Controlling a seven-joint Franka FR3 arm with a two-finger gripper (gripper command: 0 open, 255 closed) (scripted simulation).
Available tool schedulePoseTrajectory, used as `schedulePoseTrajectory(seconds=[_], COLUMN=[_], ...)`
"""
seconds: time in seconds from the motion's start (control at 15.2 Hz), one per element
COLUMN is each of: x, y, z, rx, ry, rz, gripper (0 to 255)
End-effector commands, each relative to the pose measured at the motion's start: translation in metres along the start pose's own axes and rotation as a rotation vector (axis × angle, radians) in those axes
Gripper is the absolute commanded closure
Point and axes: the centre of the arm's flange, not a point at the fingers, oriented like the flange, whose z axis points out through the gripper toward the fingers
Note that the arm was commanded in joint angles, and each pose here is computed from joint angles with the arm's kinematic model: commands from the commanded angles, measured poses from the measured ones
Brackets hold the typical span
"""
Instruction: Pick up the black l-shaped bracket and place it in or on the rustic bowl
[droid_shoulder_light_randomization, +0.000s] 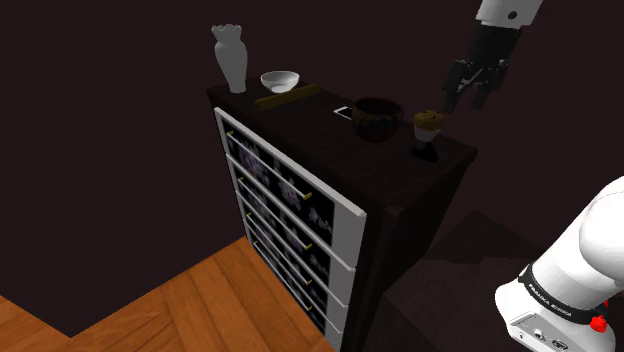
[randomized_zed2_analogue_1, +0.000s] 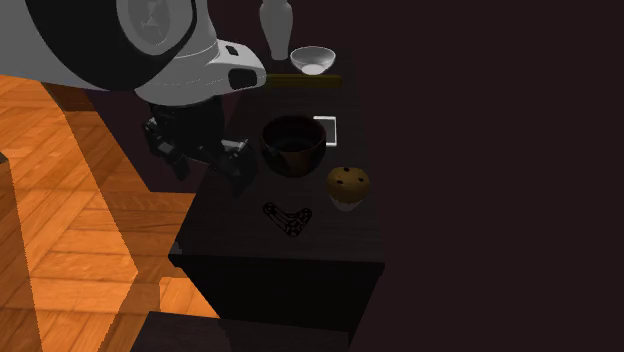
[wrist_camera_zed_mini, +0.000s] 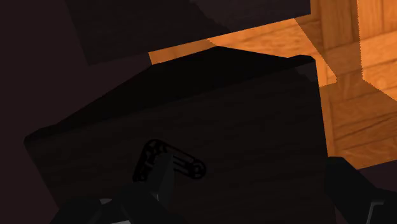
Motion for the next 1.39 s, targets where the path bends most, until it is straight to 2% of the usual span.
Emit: schedulePoseTrajectory(seconds=[0.0,0.59,1.12,1.32], x=[0.0,0.073,0.114,0.114], y=[0.0,0.055,0.124,0.124], z=[0.0,0.079,0.152,0.162], rx=[0.0,0.011,0.021,0.021], ry=[0.0,-0.021,-0.039,-0.039], rz=[0.0,0.388,0.732,0.734], gripper=[0,0,0,0])
